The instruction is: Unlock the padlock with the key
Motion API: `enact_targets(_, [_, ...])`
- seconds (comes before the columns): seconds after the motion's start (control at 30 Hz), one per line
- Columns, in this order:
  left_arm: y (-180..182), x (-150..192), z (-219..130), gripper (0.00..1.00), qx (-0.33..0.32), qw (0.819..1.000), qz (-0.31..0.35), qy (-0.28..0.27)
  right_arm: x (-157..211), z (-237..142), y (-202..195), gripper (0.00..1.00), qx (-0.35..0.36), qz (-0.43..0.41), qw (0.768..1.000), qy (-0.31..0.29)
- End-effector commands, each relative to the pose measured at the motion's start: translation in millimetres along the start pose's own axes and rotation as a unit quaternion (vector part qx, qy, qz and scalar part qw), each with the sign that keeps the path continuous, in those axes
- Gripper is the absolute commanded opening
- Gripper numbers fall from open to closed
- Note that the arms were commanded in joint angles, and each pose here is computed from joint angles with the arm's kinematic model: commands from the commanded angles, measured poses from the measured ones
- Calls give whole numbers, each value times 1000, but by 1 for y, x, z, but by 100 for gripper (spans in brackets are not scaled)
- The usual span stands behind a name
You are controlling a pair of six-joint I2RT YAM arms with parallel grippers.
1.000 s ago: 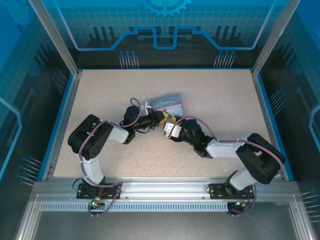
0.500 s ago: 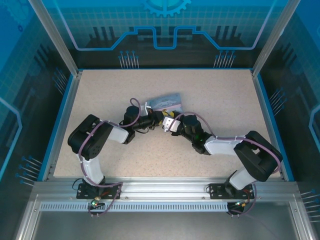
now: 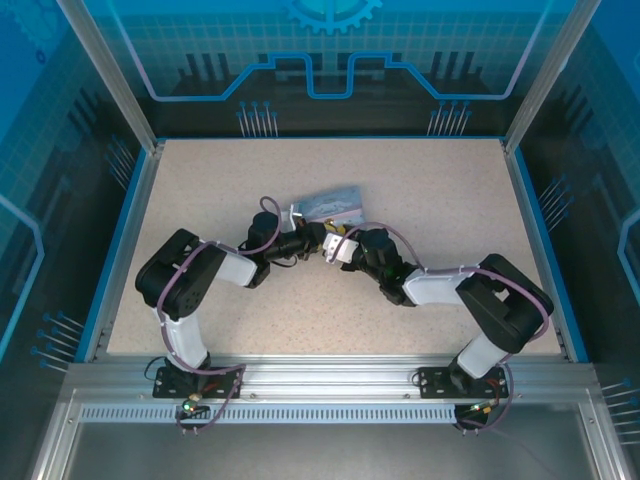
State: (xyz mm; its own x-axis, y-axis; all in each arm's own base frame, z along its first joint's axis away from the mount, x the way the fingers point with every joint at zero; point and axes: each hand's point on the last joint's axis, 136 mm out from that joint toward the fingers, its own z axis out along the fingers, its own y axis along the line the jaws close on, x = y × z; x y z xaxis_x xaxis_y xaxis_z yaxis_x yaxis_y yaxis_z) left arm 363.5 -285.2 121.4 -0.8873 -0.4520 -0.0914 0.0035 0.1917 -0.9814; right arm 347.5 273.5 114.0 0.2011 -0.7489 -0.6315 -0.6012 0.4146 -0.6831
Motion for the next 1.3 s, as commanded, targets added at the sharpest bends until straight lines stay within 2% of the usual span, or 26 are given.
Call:
enact_targets(0.0, [-23,-4,-3,0,30,999,10,-6,2,6,-8,30,10,3,1000,8])
enact_targets(0.17, [-21,-4,-3,0,28,1000,11,-5,5,7,-8,23,12,1,1000,14])
enact_targets(0.4, [-21,-3,-2,10,27,1000,13,-3,7,8,-9,14,12,-1,1000,19])
enact_targets(0.6, [-20,-3,-4,23,23,1000,17,-6,9,8,-11,9,13,2,1000,23])
enact_targets(0.97, [-20,0,-13,40,18,999,23,-13,20,8,-9,4,6,6,999,39])
enact_targets(1.27, [-13,16,-44,48,-26,999,30,-19,22,2,-5,1,-27,45,997,51])
